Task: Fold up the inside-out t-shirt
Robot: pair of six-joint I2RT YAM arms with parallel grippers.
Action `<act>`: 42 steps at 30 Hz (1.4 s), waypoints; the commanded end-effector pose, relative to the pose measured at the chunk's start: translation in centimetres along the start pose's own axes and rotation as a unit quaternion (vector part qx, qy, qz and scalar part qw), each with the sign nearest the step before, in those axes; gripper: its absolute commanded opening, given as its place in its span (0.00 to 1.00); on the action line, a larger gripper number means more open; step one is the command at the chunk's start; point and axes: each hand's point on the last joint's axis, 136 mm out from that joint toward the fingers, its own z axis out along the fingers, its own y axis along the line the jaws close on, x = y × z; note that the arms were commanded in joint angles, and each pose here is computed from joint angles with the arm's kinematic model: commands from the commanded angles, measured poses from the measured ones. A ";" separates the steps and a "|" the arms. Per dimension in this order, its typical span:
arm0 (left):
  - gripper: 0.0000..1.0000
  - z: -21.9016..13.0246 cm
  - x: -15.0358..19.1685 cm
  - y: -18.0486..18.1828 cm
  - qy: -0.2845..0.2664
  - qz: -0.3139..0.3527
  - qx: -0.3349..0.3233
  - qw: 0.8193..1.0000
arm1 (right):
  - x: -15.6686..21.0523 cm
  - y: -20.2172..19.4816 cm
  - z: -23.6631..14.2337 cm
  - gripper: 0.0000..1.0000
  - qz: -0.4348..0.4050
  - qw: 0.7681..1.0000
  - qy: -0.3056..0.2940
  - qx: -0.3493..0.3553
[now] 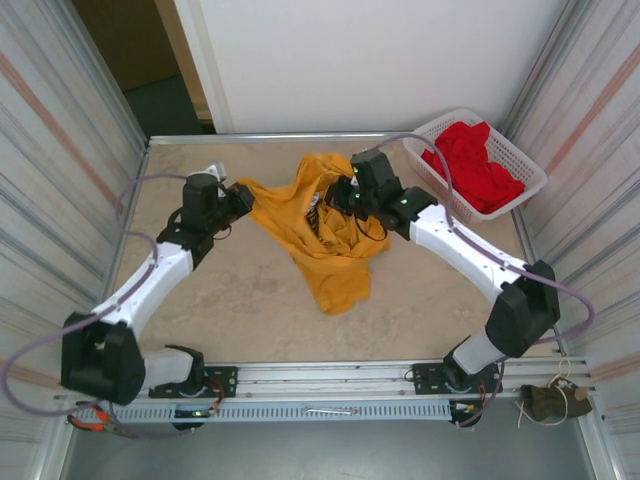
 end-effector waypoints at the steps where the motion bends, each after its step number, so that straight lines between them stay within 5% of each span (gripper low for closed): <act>1: 0.00 1.9 0.9 2.3 0.034 -0.021 -0.020 0.999 | -0.5 3.2 -3.3 0.00 -0.029 0.998 0.003 -0.048; 7: 0.00 4.3 1.8 4.5 0.078 -0.012 -0.042 0.996 | -2.6 8.8 -7.1 0.00 -0.013 0.989 0.000 -0.151; 10: 0.35 3.8 0.7 3.2 0.081 0.006 -0.015 0.997 | -4.7 11.1 -8.6 0.00 0.000 0.980 -0.006 -0.200; 12: 0.50 2.2 -0.8 1.2 0.065 0.028 0.016 0.997 | -5.2 10.6 -8.3 0.00 -0.017 0.985 -0.009 -0.172; 19: 0.73 -6.6 -4.1 -6.1 -0.018 0.085 0.122 0.989 | -3.6 6.8 -5.2 0.00 -0.055 0.994 0.023 -0.096; 27: 0.78 -9.0 -2.9 -17.3 -0.002 0.205 0.280 0.938 | -1.8 5.7 -4.6 0.00 -0.093 0.990 0.056 -0.085; 39: 0.79 -5.6 1.8 -21.1 0.053 0.227 0.330 0.915 | -0.8 5.3 -4.8 0.00 -0.095 0.988 0.068 -0.097; 42: 0.69 -4.1 1.9 -21.5 0.061 0.219 0.334 0.914 | -0.5 5.1 -4.9 0.00 -0.094 0.988 0.069 -0.099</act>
